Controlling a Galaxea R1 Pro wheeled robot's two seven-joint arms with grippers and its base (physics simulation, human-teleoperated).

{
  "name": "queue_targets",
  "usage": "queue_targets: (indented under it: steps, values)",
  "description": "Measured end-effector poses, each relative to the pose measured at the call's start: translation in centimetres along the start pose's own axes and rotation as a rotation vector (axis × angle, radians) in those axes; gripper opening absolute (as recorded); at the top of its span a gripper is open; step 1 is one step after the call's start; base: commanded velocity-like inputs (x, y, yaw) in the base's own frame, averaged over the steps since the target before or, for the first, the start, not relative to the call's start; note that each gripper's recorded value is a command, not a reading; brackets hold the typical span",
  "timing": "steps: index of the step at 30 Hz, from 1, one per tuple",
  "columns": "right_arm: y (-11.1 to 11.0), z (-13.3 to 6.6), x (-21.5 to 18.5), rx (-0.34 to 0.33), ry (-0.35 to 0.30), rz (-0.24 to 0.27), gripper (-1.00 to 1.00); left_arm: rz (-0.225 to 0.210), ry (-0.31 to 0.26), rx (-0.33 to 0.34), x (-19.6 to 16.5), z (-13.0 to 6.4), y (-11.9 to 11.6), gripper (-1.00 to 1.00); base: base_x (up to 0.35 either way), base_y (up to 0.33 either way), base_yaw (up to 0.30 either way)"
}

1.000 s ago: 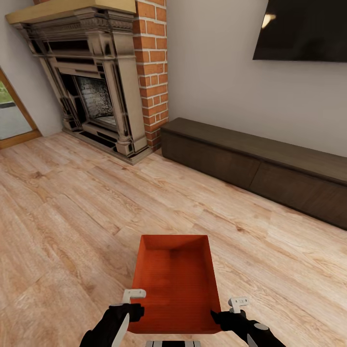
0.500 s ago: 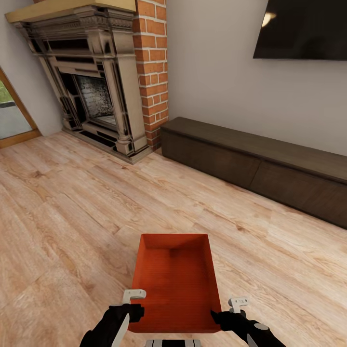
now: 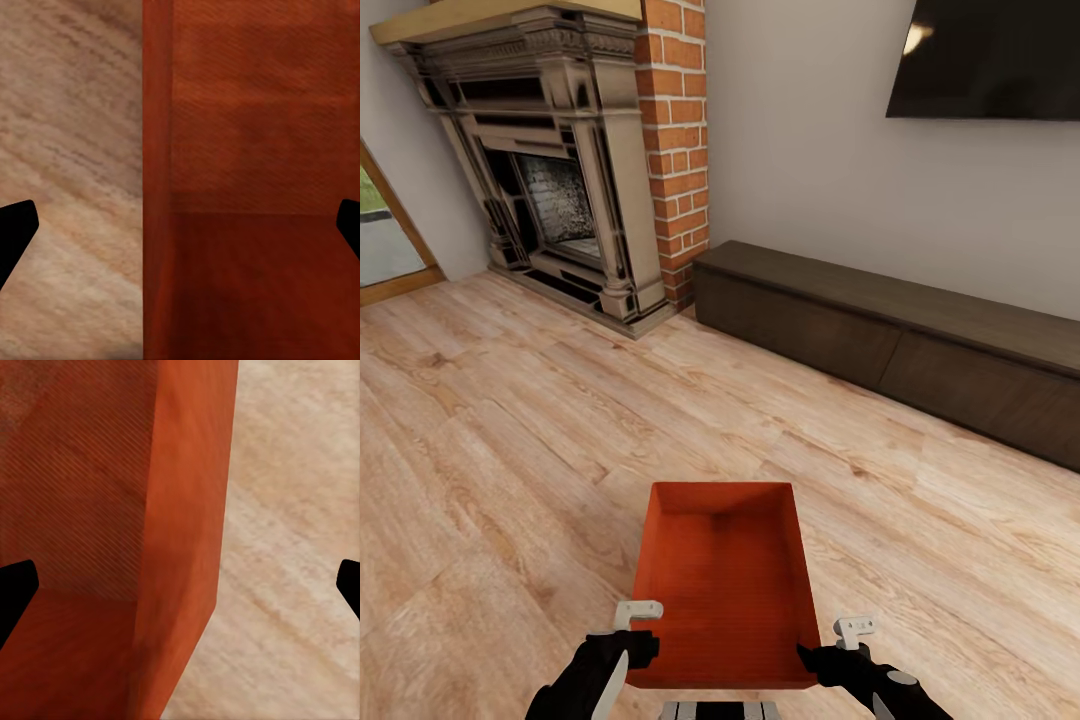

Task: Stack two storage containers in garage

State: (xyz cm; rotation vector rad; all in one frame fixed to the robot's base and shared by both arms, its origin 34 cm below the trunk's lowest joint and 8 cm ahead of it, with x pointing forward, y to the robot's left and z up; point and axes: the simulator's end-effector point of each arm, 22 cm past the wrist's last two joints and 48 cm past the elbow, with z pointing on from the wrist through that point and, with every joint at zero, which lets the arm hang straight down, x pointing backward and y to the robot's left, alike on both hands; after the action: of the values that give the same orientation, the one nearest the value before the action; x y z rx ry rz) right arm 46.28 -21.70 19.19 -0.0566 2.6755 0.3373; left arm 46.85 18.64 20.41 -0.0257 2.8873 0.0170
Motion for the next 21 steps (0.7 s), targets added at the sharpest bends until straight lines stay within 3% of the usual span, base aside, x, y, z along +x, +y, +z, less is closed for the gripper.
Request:
queue_targets:
  steps: [21]
  values:
    - [-0.05,0.17,0.15,0.0,0.0,0.0,1.0,-0.001,0.0,0.004,0.1,0.19,-0.13,1.0,0.0,0.0,0.0]
